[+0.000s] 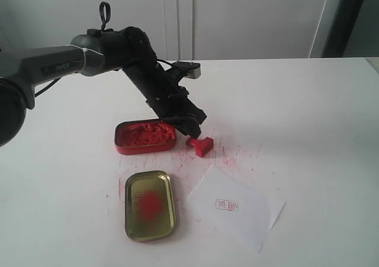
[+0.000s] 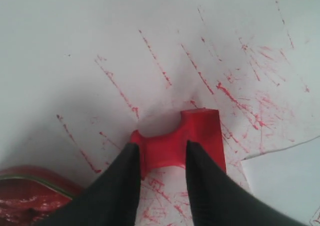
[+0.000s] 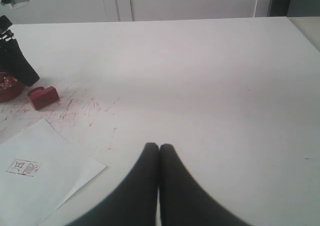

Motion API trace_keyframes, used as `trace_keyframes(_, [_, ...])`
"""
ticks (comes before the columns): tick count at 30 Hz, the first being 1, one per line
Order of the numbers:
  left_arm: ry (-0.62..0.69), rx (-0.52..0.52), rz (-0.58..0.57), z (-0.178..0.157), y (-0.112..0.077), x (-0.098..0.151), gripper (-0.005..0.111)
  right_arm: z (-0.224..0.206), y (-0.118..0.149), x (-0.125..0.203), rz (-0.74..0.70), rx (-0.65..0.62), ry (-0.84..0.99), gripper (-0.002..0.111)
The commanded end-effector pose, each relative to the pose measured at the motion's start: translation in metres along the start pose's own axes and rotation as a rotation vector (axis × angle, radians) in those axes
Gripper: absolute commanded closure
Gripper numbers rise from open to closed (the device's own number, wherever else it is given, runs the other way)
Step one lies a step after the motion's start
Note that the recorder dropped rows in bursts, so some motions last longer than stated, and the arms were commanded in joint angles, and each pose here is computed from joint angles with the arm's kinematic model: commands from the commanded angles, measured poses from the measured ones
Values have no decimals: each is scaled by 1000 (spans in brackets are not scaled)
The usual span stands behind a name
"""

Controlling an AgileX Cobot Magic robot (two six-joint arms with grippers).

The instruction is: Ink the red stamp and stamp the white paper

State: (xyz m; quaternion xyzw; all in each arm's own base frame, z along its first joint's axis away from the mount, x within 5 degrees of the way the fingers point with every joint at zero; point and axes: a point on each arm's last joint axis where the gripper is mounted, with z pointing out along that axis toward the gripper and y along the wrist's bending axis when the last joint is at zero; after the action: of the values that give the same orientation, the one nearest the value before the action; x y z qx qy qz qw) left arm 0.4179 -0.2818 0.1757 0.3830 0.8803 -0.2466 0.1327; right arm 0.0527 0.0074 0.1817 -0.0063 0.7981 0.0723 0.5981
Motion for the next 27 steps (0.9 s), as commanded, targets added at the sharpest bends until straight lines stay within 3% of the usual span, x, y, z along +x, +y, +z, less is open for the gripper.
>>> trace_keyframes(1, [-11, -22, 17, -13, -2, -3, 69, 0, 0, 0, 1, 5, -17, 108])
trace_keyframes(8, [-11, -50, 41, -21, -3, -4, 73, 0, 0, 0, 1, 5, -17, 108])
trace_keyframes(15, [-6, -61, 49, -21, -3, -4, 107, 0, 0, 0, 1, 5, -17, 108])
trace_keyframes(27, [8, -52, 43, -25, -5, -3, 107, 0, 0, 0, 1, 5, -17, 108])
